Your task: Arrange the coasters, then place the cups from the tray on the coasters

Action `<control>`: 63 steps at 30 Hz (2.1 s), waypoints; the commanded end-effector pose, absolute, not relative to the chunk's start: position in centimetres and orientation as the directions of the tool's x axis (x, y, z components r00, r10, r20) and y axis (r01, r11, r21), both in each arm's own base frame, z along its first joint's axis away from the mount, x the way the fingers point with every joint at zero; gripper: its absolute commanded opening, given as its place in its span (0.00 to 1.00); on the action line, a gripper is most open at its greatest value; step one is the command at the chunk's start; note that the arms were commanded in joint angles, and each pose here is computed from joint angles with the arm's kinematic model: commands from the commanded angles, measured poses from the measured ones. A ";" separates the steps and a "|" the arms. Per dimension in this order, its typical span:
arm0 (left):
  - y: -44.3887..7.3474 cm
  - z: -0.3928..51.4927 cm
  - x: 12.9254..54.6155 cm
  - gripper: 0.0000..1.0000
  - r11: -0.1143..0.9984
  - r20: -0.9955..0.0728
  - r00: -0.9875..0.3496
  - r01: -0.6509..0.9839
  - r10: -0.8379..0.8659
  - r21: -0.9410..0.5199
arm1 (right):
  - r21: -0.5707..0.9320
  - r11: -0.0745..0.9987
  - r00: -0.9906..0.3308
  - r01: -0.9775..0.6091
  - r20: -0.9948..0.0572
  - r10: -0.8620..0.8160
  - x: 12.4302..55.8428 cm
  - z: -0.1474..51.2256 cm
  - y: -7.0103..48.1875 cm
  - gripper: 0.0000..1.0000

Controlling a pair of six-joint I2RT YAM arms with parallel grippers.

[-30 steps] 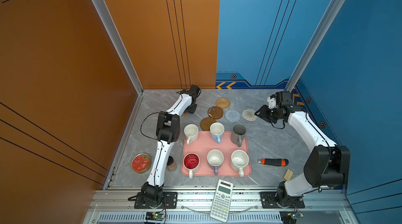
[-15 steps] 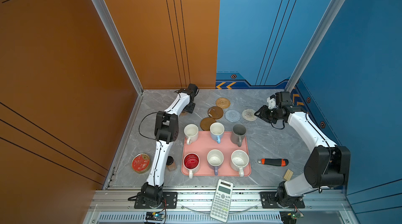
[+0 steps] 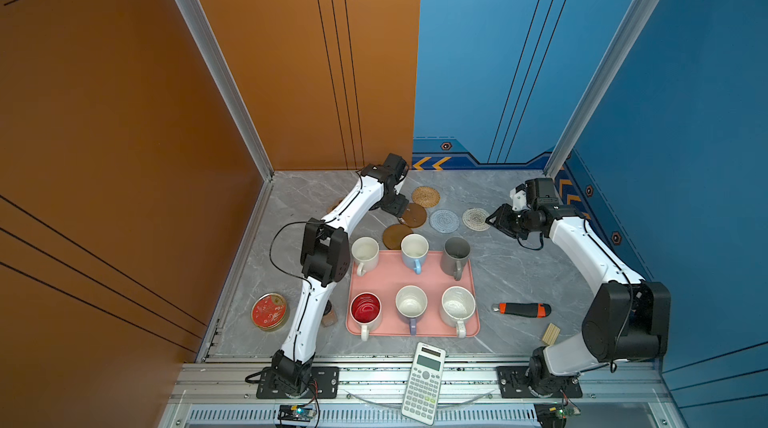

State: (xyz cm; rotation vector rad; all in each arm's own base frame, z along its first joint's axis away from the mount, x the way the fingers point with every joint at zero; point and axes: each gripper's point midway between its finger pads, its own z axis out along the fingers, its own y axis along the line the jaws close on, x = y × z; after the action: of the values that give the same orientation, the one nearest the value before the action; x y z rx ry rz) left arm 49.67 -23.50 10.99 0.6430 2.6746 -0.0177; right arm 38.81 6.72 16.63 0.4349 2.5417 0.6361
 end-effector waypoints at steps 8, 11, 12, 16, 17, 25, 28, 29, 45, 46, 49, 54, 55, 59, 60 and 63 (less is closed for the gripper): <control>-26.6 7.9 45.8 0.91 0.851 -0.259 -0.824 0.525 0.503 -0.020 | 0.527 0.834 -0.834 0.165 -0.377 0.402 38.7 16.9 7.3 0.40; -27.2 7.3 45.1 0.92 0.843 -0.240 -0.822 0.537 0.516 -0.025 | 0.528 0.833 -0.836 0.164 -0.375 0.402 38.8 16.8 7.4 0.40; -27.3 7.0 45.0 0.92 0.842 -0.234 -0.822 0.539 0.519 -0.027 | 0.528 0.833 -0.836 0.165 -0.373 0.402 38.8 16.7 7.4 0.40; -28.0 6.2 44.1 0.94 0.833 -0.214 -0.817 0.553 0.535 -0.028 | 0.531 0.831 -0.837 0.163 -0.372 0.402 38.9 16.6 7.4 0.40; -28.0 6.0 44.0 0.94 0.832 -0.208 -0.816 0.554 0.538 -0.022 | 0.532 0.831 -0.837 0.163 -0.371 0.402 38.9 16.5 7.4 0.40; -28.5 4.6 43.2 0.96 0.829 -0.174 -0.817 0.559 0.549 -0.012 | 0.533 0.830 -0.840 0.163 -0.367 0.401 38.9 16.2 7.5 0.40; -28.4 4.0 43.3 0.97 0.836 -0.166 -0.825 0.549 0.541 -0.006 | 0.533 0.830 -0.841 0.165 -0.364 0.400 38.8 16.1 7.5 0.40; -28.4 3.8 43.3 0.97 0.837 -0.164 -0.826 0.547 0.539 -0.005 | 0.533 0.830 -0.841 0.165 -0.363 0.400 38.8 16.1 7.5 0.40; -27.0 0.8 43.6 0.96 0.841 -0.102 -0.835 0.537 0.540 0.057 | 0.532 0.830 -0.841 0.168 -0.363 0.402 38.9 16.1 7.4 0.40; -26.7 0.5 43.6 0.95 0.838 -0.094 -0.833 0.540 0.545 0.073 | 0.532 0.830 -0.840 0.168 -0.363 0.402 38.9 16.1 7.4 0.40; -25.5 0.1 43.8 0.95 0.834 -0.075 -0.833 0.539 0.549 0.120 | 0.531 0.830 -0.840 0.169 -0.362 0.403 38.9 16.0 7.4 0.40; -24.0 -0.4 44.5 0.93 0.836 -0.060 -0.840 0.524 0.539 0.164 | 0.532 0.829 -0.842 0.171 -0.358 0.404 39.0 15.9 7.4 0.40; -23.7 -0.6 44.6 0.92 0.837 -0.056 -0.842 0.521 0.536 0.169 | 0.534 0.828 -0.842 0.170 -0.358 0.404 39.0 15.9 7.4 0.40; -22.7 -0.9 45.4 0.92 0.842 -0.056 -0.851 0.504 0.522 0.191 | 0.534 0.828 -0.842 0.170 -0.358 0.404 38.9 16.0 7.4 0.40; -22.4 -0.9 45.6 0.92 0.843 -0.057 -0.853 0.500 0.519 0.197 | 0.535 0.828 -0.841 0.169 -0.360 0.404 38.9 16.0 7.5 0.40; -21.6 -1.0 46.4 0.92 0.848 -0.061 -0.860 0.484 0.506 0.215 | 0.535 0.828 -0.840 0.168 -0.362 0.404 38.9 16.1 7.5 0.40</control>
State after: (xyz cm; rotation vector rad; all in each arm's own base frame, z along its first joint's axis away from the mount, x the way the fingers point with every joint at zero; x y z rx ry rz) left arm 46.69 -25.04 3.01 0.7728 2.8184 0.1218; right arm 38.96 7.13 16.55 0.4194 2.5315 0.6668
